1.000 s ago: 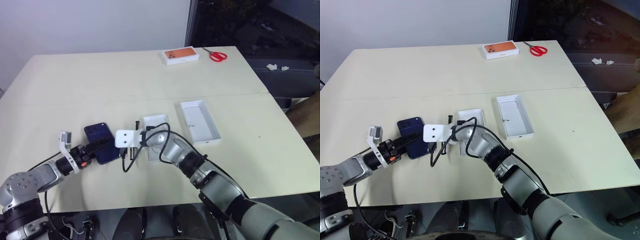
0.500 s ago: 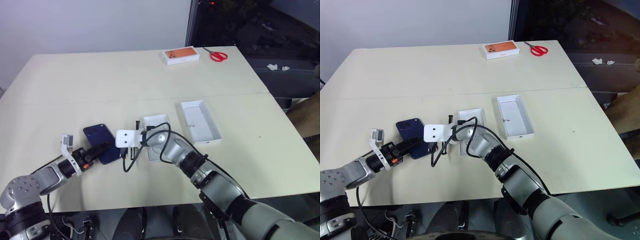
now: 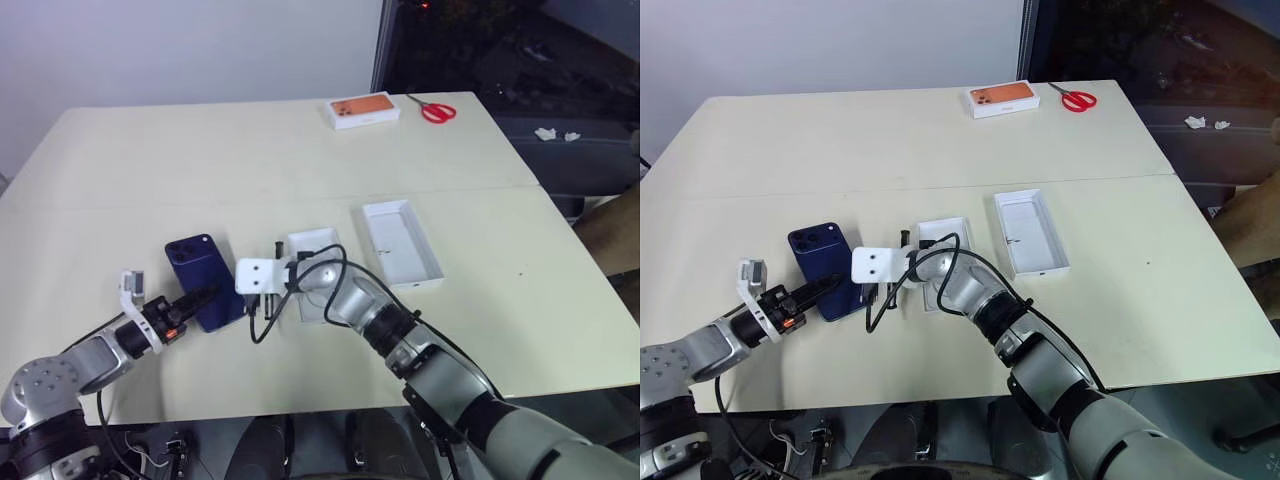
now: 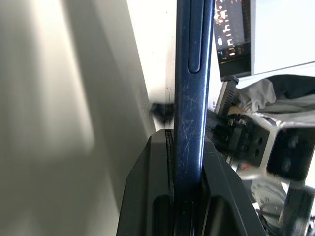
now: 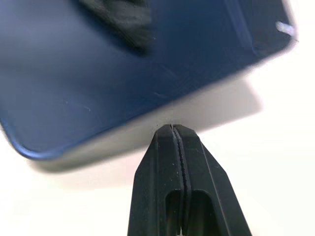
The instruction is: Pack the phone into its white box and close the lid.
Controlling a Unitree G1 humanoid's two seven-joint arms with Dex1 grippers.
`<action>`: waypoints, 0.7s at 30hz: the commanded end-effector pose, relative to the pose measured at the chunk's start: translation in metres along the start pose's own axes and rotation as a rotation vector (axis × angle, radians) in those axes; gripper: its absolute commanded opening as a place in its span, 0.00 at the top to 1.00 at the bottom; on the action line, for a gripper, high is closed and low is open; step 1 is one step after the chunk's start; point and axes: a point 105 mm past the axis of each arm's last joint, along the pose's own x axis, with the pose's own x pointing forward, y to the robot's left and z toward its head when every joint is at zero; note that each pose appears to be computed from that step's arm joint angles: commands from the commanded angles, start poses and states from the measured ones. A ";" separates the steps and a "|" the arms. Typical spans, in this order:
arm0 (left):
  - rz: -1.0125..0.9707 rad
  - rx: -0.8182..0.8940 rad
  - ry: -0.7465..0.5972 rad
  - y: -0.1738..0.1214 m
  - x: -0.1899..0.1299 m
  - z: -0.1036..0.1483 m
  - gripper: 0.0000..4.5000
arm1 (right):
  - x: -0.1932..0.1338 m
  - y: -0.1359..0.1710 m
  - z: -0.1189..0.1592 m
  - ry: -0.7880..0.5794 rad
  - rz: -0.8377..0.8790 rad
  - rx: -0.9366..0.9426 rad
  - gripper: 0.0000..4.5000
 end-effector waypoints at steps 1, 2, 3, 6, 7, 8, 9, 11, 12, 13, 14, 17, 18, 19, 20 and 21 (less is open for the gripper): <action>-0.033 -0.013 -0.044 -0.004 -0.007 0.008 0.98 | -0.020 -0.023 0.036 -0.168 -0.047 0.115 1.00; -0.041 -0.005 -0.061 -0.007 -0.008 0.011 0.98 | -0.029 -0.029 0.041 -0.214 -0.055 0.180 1.00; -0.047 0.002 -0.046 -0.008 -0.006 0.010 0.98 | -0.044 -0.036 0.046 -0.291 -0.049 0.275 1.00; -0.128 -0.033 -0.031 -0.018 -0.006 0.008 0.98 | -0.077 -0.039 0.054 -0.435 0.021 0.436 1.00; -0.154 -0.037 -0.026 -0.023 -0.006 0.008 0.98 | -0.087 -0.038 0.055 -0.467 0.048 0.452 1.00; -0.178 -0.044 -0.019 -0.027 -0.006 0.007 0.98 | -0.096 -0.037 0.053 -0.474 0.056 0.453 1.00; -0.188 -0.051 -0.015 -0.029 -0.005 0.008 1.00 | -0.103 -0.037 0.051 -0.470 0.055 0.443 0.87; -0.220 -0.079 0.002 -0.033 -0.004 0.008 1.00 | -0.116 -0.036 0.045 -0.459 0.049 0.423 0.69; -0.242 -0.100 0.008 -0.036 -0.003 0.008 1.00 | -0.123 -0.037 0.044 -0.464 0.043 0.403 0.57; -0.271 -0.119 0.018 -0.040 -0.001 0.008 1.00 | -0.130 -0.039 0.041 -0.466 0.034 0.396 0.47; -0.289 -0.128 0.029 -0.044 0.001 0.007 1.00 | -0.137 -0.041 0.038 -0.465 0.027 0.386 0.36; -0.308 -0.134 0.077 -0.050 0.008 0.001 1.00 | -0.153 -0.039 0.024 -0.430 0.024 0.328 0.01; -0.303 -0.128 0.088 -0.051 0.010 0.000 1.00 | -0.156 -0.036 0.018 -0.403 0.036 0.300 0.00; -0.304 -0.127 0.089 -0.052 0.011 0.000 1.00 | -0.160 -0.031 0.011 -0.368 0.054 0.284 0.00; -0.309 -0.127 0.083 -0.054 0.011 0.003 1.00 | -0.162 -0.025 0.005 -0.335 0.081 0.265 0.00; -0.313 -0.129 0.077 -0.054 0.011 0.005 1.00 | -0.163 -0.021 0.002 -0.318 0.100 0.254 0.00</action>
